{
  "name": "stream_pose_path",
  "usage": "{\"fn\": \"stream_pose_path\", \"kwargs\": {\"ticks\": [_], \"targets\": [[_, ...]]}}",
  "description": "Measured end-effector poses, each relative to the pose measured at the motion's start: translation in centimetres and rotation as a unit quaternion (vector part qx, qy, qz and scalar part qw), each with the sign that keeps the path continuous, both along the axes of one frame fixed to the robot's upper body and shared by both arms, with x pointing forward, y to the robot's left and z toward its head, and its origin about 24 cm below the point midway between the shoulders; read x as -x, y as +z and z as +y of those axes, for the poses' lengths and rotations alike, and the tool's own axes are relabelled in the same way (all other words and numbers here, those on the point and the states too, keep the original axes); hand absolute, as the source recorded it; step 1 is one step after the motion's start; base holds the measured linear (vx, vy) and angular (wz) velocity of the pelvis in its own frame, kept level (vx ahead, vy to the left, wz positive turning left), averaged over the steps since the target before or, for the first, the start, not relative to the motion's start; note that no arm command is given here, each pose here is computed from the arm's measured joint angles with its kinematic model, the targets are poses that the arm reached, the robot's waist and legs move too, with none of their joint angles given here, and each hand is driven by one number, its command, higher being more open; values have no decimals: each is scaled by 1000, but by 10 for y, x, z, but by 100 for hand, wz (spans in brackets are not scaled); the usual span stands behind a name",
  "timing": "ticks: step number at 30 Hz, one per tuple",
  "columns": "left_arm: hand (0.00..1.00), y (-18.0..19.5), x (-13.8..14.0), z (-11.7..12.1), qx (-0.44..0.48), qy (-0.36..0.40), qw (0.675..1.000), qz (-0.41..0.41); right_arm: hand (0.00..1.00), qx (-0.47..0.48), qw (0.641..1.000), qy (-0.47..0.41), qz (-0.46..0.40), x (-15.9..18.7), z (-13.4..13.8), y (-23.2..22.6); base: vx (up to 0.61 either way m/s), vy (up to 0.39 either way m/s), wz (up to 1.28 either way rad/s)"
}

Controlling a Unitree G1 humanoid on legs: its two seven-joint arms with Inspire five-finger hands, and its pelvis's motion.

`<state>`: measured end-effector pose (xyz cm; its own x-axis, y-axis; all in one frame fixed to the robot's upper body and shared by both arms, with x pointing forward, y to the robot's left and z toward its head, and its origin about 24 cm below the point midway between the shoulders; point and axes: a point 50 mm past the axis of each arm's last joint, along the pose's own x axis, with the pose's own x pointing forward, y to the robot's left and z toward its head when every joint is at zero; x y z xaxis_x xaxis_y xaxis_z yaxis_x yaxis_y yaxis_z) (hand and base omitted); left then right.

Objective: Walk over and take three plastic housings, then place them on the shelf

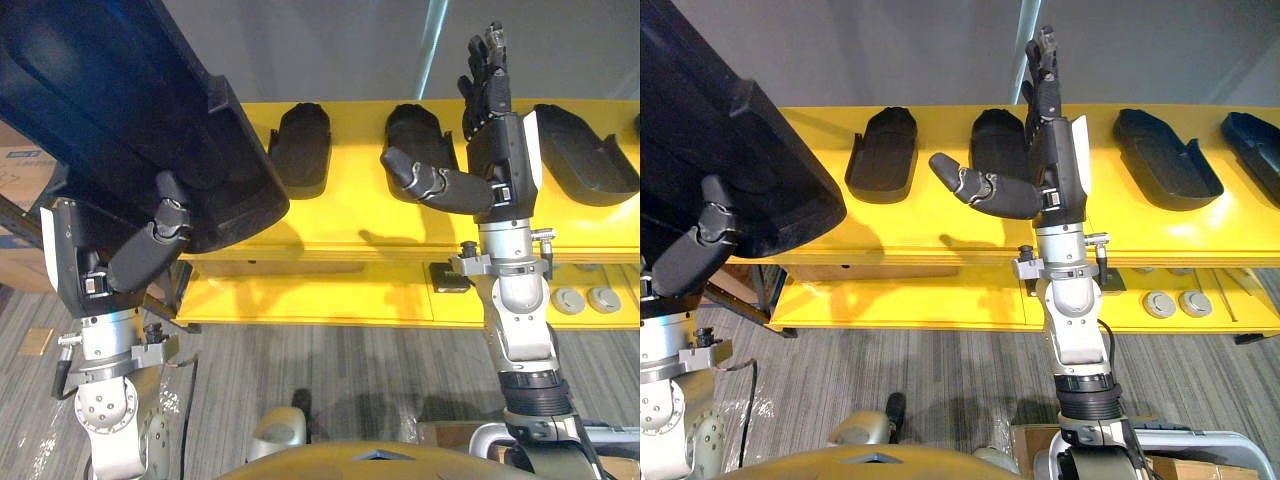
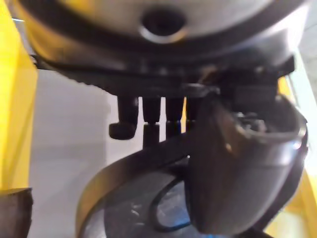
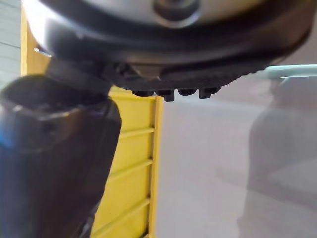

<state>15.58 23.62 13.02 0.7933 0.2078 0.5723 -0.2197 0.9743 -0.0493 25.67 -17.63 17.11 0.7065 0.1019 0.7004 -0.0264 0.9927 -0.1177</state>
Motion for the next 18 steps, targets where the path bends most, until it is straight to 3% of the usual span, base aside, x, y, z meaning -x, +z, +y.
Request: {"fn": "stream_pose_path", "kwargs": {"ticks": [8,13,18], "targets": [[0,-19,-4,-8,46,-1,998,33,100,-44,998,-24,44,10,-10,-25,-82,168,27],[0,-35,-3,-9,70,6,996,63,100,-37,999,-21,21,12,-10,-24,-4,526,-39],[0,-36,-9,-11,72,-24,994,80,100,-68,994,-26,80,10,-2,-49,6,632,-3]]}}
